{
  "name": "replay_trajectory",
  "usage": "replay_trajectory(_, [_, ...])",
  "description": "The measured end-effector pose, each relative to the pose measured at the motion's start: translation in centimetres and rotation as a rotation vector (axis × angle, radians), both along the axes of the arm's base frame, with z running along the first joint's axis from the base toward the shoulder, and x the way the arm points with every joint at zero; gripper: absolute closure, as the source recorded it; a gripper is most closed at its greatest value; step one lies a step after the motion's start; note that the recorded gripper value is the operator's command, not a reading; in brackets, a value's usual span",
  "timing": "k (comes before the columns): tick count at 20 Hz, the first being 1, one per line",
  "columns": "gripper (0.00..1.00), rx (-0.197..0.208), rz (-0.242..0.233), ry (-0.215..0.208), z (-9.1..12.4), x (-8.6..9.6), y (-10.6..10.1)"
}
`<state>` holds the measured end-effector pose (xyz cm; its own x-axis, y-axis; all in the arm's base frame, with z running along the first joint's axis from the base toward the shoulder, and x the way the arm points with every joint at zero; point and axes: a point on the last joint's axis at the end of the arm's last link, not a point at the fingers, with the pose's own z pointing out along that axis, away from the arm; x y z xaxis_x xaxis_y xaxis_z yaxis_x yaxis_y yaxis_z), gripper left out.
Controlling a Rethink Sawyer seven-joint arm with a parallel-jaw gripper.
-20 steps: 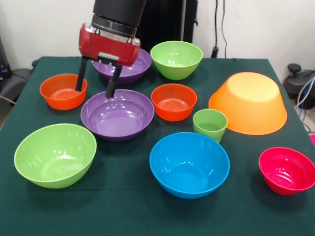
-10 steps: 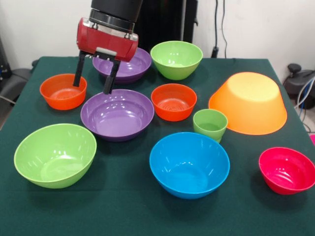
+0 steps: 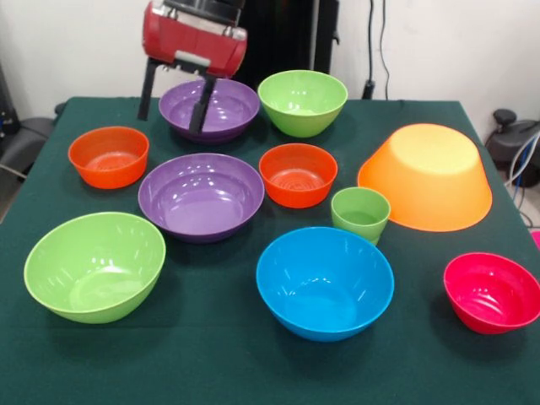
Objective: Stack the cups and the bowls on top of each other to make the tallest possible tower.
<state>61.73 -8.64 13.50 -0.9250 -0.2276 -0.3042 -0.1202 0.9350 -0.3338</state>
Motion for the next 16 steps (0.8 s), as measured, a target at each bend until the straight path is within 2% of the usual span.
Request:
replay_trajectory(4, [0.00, 0.033, -0.005, -0.011, 0.1, -0.2, 0.8])
replay_trajectory(5, [0.00, 0.067, -0.020, -0.030, -0.3, -0.1, 1.0])
replay_trajectory(9, [0.00, 0.128, -0.059, -0.059, -1.5, -0.1, 0.7])
replay_trajectory(16, [0.00, 0.177, -0.107, -0.068, -3.5, -0.5, -0.3])
